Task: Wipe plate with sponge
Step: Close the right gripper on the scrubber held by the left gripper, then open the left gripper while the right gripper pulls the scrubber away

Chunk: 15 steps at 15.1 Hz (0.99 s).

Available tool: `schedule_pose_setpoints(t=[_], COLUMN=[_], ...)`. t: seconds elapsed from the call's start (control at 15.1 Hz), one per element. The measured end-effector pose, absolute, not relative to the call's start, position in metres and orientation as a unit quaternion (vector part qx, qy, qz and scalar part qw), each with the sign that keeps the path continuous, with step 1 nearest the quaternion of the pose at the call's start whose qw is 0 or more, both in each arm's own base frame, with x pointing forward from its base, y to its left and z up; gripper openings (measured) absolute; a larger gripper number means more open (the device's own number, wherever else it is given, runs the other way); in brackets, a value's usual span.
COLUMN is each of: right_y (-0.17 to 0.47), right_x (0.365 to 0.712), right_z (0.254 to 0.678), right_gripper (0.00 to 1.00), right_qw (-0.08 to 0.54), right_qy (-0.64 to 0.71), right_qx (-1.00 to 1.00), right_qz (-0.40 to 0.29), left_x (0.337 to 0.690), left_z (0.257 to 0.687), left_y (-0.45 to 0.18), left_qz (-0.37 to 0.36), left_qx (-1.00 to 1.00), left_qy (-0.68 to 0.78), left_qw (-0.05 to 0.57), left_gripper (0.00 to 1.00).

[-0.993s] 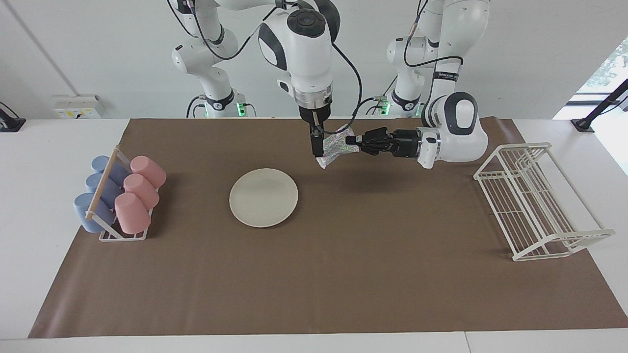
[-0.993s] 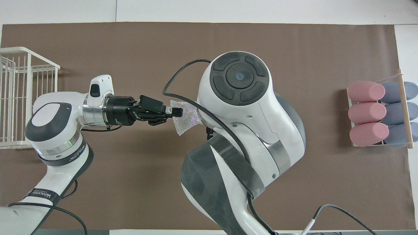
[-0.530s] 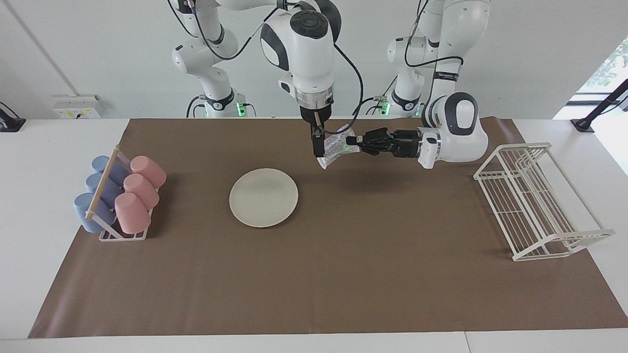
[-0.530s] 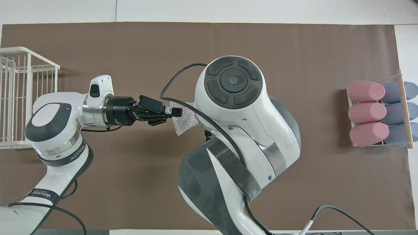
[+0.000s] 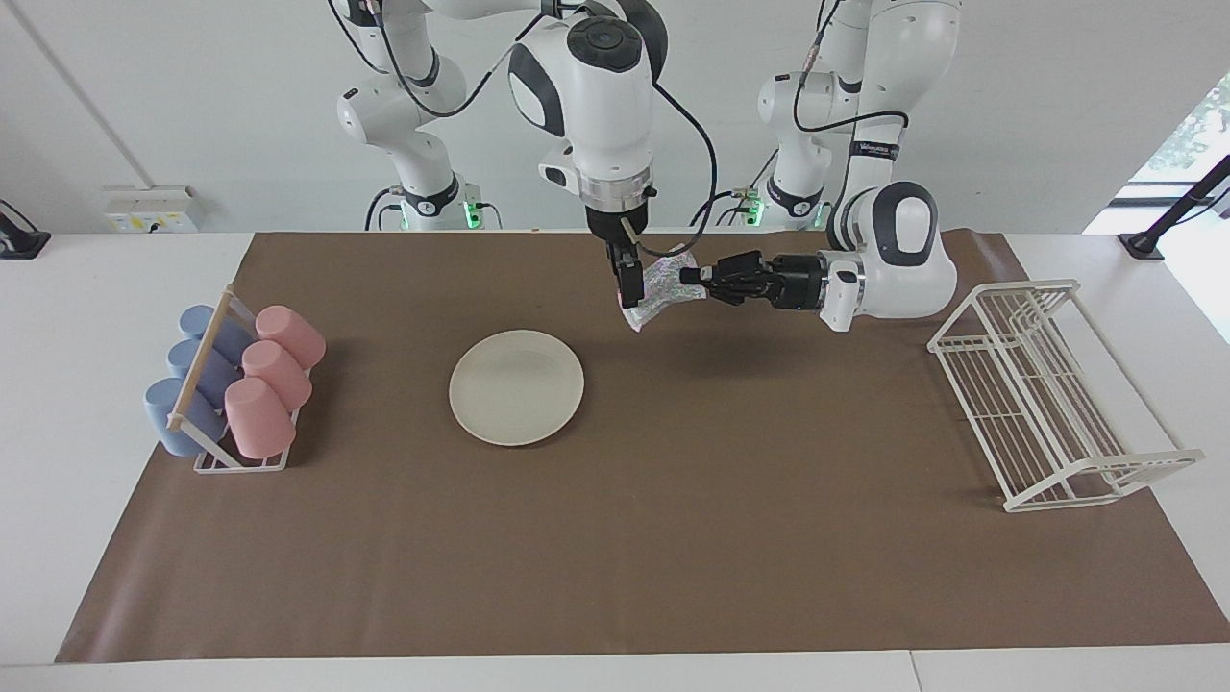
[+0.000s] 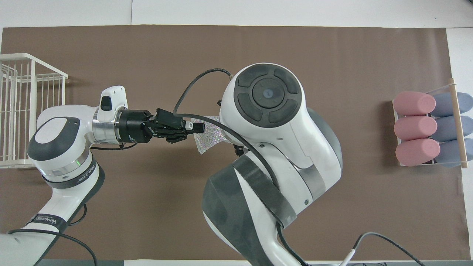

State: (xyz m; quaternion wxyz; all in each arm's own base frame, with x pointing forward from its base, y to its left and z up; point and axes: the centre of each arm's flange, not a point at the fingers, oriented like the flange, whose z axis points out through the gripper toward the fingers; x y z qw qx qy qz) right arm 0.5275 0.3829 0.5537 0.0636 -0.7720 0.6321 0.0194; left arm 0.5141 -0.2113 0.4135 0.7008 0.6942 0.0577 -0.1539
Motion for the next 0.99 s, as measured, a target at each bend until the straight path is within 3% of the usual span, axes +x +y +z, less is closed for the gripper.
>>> schedule_pose_setpoints(t=[0.2,0.99], right_y=[0.383,0.392], right_x=[0.533,0.519], right_z=[0.559,0.530], right_gripper=[1.00,1.00], right_qw=[0.087,0.064], right_qy=[0.631,0.624], right_qx=[-0.771,-0.778], right_qz=[0.012,0.041], left_x=[0.514,0.513], left_z=[0.413,0.412], left_y=[-0.211,-0.210], left_qz=[-0.155,-0.158], left_qx=[0.694,0.692], left_qy=[0.058,0.056], left_qw=[0.701,0.702], left_gripper=[0.04,0.04])
